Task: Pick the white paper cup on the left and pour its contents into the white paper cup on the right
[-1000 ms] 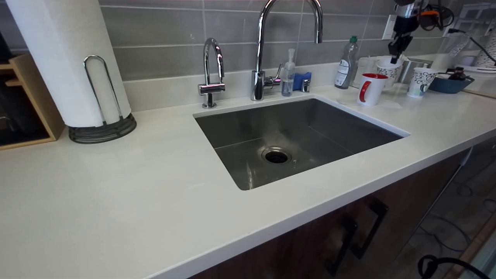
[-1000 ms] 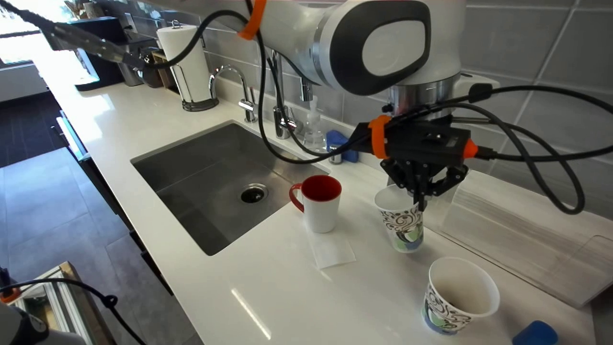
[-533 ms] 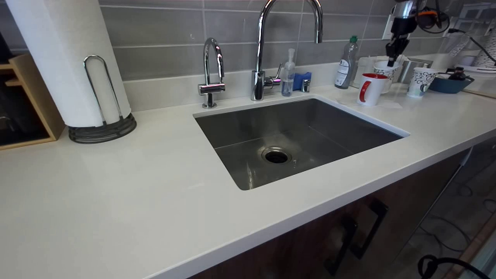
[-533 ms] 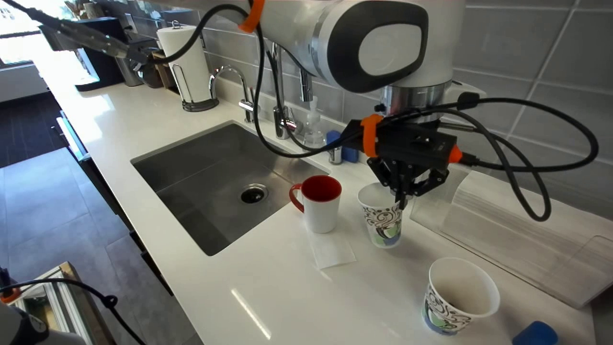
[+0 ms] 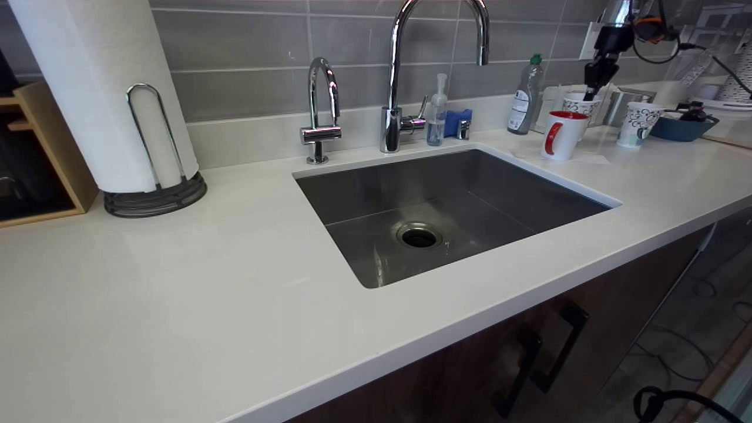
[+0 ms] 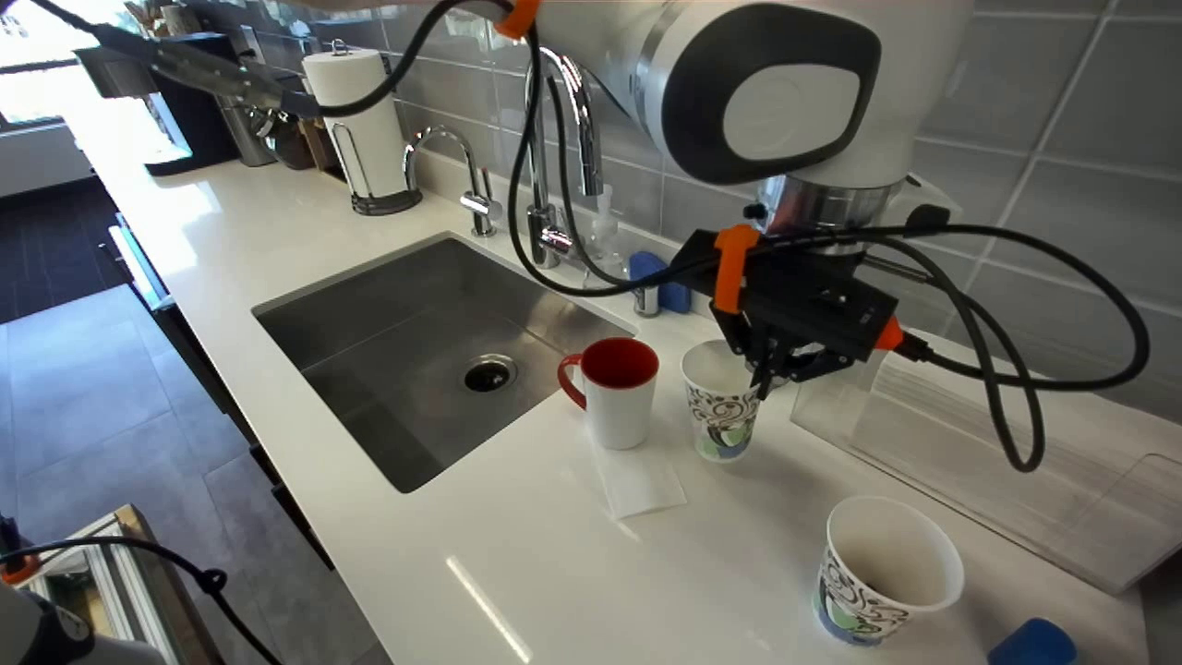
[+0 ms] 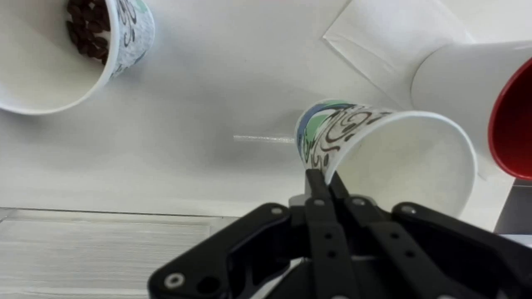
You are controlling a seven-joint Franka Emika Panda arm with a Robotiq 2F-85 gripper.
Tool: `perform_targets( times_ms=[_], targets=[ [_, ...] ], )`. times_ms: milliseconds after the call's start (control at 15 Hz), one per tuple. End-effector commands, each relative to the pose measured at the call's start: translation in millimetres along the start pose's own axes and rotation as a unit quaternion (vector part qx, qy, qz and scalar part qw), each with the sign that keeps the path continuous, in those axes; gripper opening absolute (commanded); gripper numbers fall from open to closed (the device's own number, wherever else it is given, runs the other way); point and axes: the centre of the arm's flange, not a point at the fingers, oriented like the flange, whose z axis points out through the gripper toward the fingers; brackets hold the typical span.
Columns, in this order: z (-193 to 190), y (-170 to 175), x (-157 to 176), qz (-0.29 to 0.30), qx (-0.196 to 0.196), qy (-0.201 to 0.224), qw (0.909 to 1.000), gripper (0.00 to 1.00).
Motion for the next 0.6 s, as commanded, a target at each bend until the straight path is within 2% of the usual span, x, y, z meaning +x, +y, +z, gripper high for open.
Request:
perform_targets(
  times_ms=[0,200,533],
  targets=[
    [5,21,18,0.017,0.058,0.003,0.9982,0.01],
    [13,29,24,0.036,0.083,-0.004,0.9959,0.01],
    [21,41,31,0.06,0.076,0.003,0.9953,0.01]
  ],
)
